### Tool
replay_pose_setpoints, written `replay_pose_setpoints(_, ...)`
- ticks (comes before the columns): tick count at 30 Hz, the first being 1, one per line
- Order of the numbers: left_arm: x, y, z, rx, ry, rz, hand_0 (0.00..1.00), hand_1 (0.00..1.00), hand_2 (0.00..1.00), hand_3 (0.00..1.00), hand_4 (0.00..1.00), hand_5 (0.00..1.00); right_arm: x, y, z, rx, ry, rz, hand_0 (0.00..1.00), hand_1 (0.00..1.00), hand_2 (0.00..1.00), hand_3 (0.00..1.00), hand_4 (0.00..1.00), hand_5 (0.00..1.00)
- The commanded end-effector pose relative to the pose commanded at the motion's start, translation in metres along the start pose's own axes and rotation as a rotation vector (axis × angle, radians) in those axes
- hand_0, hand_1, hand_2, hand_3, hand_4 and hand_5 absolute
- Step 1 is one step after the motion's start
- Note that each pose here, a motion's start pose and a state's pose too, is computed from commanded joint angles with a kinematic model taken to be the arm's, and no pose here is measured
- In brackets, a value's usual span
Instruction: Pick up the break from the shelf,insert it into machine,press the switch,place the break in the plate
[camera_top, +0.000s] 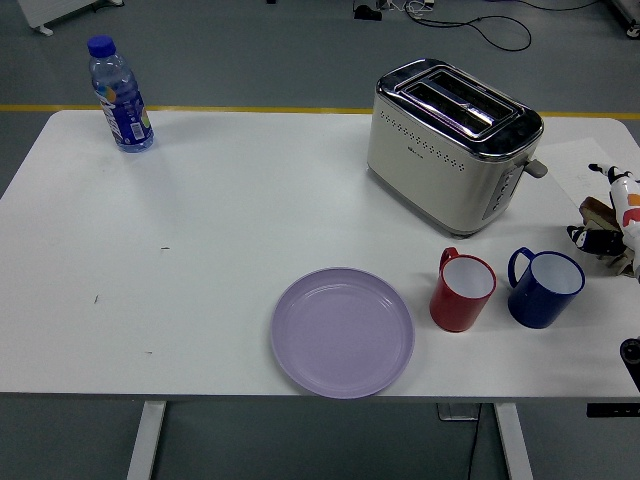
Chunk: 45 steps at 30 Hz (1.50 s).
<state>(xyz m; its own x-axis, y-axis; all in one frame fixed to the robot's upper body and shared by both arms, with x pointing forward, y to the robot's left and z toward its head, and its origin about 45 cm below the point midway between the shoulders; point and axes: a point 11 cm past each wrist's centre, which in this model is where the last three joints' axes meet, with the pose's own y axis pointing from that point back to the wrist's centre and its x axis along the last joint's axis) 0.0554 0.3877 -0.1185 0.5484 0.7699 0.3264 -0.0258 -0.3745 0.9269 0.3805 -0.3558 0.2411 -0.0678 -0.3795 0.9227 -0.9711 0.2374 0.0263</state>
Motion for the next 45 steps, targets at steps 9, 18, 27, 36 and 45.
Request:
replay_pose_setpoints(9,0.0,0.0,0.0,-0.001,0.002,0.0,0.601,0.462,0.449,0.55,0.295,0.939,0.006,-0.016,0.001,-0.062,0.102,0.011,0.805,0.738,0.754,0.816,0.846,0.124)
replay_pose_setpoints(18,0.003,0.001,0.005,-0.009,0.013,0.005,0.599,0.461,0.445,0.55,0.297,0.937,0.005,-0.025,0.003,-0.132,0.158,-0.031,0.649,0.631,0.631,0.76,0.835,0.135)
replay_pose_setpoints(27,0.003,0.001,0.006,-0.01,0.013,0.006,0.599,0.458,0.445,0.55,0.293,0.932,0.003,-0.031,0.004,-0.17,0.206,-0.043,0.619,0.605,0.608,0.742,0.832,0.136)
replay_pose_setpoints(36,0.004,0.001,0.007,-0.011,0.014,0.008,0.598,0.46,0.444,0.55,0.296,0.933,0.001,-0.037,0.008,-0.195,0.238,-0.053,0.471,0.478,0.495,0.623,0.784,0.144)
replay_pose_setpoints(45,0.004,0.001,0.007,-0.012,0.014,0.009,0.598,0.459,0.444,0.55,0.297,0.933,-0.004,-0.039,0.011,-0.205,0.249,-0.052,0.435,0.451,0.471,0.595,0.752,0.136)
